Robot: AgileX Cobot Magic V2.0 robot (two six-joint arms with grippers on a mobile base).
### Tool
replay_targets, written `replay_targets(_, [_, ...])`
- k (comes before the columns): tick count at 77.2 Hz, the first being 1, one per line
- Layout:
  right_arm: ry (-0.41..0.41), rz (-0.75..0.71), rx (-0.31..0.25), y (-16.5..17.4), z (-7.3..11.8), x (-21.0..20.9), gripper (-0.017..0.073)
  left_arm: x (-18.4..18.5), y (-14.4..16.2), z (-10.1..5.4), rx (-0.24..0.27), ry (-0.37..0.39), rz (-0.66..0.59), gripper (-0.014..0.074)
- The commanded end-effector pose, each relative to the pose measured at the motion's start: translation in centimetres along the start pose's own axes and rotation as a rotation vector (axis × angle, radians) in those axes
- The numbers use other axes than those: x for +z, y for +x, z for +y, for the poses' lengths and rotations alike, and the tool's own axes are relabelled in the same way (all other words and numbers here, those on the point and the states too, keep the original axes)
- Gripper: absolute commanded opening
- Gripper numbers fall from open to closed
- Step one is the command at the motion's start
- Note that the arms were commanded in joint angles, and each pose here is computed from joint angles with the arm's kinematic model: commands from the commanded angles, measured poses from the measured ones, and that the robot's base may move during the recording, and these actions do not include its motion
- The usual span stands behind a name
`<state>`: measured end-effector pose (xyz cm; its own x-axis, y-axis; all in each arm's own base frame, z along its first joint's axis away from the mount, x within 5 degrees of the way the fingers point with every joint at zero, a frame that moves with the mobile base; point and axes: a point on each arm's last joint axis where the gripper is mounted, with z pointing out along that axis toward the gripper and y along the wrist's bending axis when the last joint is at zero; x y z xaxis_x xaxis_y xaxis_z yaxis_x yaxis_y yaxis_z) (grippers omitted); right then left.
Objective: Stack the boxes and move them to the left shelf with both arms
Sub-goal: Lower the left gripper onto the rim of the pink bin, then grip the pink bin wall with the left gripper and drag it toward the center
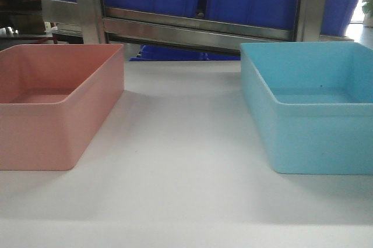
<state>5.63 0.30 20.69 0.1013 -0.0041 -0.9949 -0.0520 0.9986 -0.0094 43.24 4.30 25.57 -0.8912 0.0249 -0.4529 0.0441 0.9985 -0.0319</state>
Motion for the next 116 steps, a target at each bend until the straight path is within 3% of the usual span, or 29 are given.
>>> replay_targets(1, [0.005, -0.134, -0.005, -1.7, 0.0, -0.3, 0.0056, -1.8, -2.1, 0.5, 0.007, -0.016, -0.087, 0.0353])
replay_targets(23, [0.005, -0.134, -0.005, -1.7, 0.0, -0.3, 0.0056, 0.0, -2.1, 2.9, -0.035, -0.035, -0.067, 0.0315])
replay_targets(35, [0.005, -0.134, -0.005, -1.7, 0.0, -0.3, 0.0056, 0.2, -2.1, 2.7, -0.034, -0.03, -0.06, 0.0185])
replay_targets(47, [0.005, -0.134, -0.005, -1.7, 0.0, -0.3, 0.0056, 0.3, -2.1, 2.7, -0.034, -0.029, -0.054, -0.0014])
replay_targets(57, [0.005, -0.134, -0.005, -1.7, 0.0, -0.3, 0.0056, 0.2, -1.8, 2.3, -0.031, -0.015, -0.025, -0.0001])
replay_targets(71, [0.005, -0.134, -0.005, -1.7, 0.0, -0.3, 0.0056, -1.7, -1.3, 0.5, -0.056, 0.078, 0.047, -0.0001])
replay_targets(79, [0.005, -0.134, -0.005, -1.7, 0.0, -0.3, 0.0056, -3.4, -1.3, -1.0, -0.052, 0.097, 0.051, -0.0001])
replay_targets(84, [0.005, -0.134, -0.005, -1.7, 0.0, -0.3, 0.0056, -4.4, -1.4, -2.0, -0.082, 0.105, 0.039, -0.0001])
replay_targets(99, [0.005, -0.134, -0.005, -1.7, 0.0, -0.3, 0.0056, -7.5, -1.1, -5.7, -0.115, 0.143, 0.003, -0.0001])
replay_targets(116, [0.005, -0.134, -0.005, -1.7, 0.0, -0.3, 0.0056, -8.6, 1.4, -10.1, -0.153, 0.197, 0.044, -0.0001])
